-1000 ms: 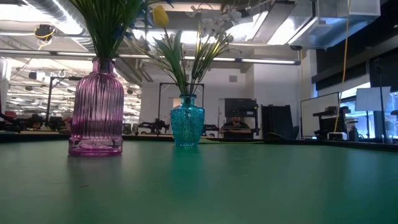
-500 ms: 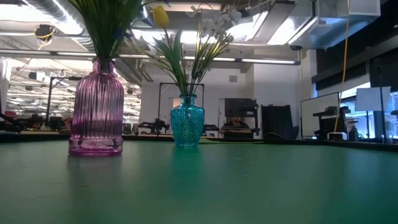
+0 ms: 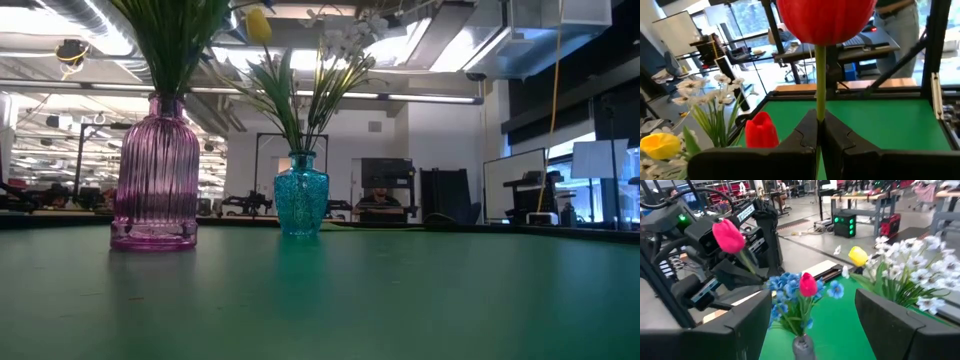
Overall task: Sort flowers into vase by color
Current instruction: Put the red flowers into the violet vase
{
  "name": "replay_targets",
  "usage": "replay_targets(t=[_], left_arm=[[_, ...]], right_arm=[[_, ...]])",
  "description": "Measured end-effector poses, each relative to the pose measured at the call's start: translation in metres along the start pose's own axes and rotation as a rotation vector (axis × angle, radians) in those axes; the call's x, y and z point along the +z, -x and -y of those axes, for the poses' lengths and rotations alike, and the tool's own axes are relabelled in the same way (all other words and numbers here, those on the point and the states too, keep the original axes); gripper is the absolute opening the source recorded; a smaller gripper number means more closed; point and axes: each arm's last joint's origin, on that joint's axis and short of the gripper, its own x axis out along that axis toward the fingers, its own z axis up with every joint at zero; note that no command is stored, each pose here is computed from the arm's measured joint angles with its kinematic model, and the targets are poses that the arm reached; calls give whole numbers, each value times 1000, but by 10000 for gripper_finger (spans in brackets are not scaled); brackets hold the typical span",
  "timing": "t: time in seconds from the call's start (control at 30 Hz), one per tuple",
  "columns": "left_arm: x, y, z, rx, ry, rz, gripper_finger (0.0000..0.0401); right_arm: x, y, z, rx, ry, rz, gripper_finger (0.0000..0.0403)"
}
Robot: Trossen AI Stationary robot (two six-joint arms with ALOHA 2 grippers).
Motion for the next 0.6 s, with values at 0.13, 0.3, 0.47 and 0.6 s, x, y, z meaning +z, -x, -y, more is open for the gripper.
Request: replay_targets(t=[0.13,0.3,0.47,0.6], left_arm=[[10,-2,-10,-55,28,-4,2],[21,-2,-23,-73,-3,-59,3],[8,-8,-27,-83,63,-152,3],[-5,-11,-25,-71,88,-182,3]], right_arm=[[0,0,-1,20,-21,-18,287],[-1,0,-1,27,-24,-25,287],[-1,0,-1,27,-23,-25,287],[-1,0,-1,27,-23,-25,287]])
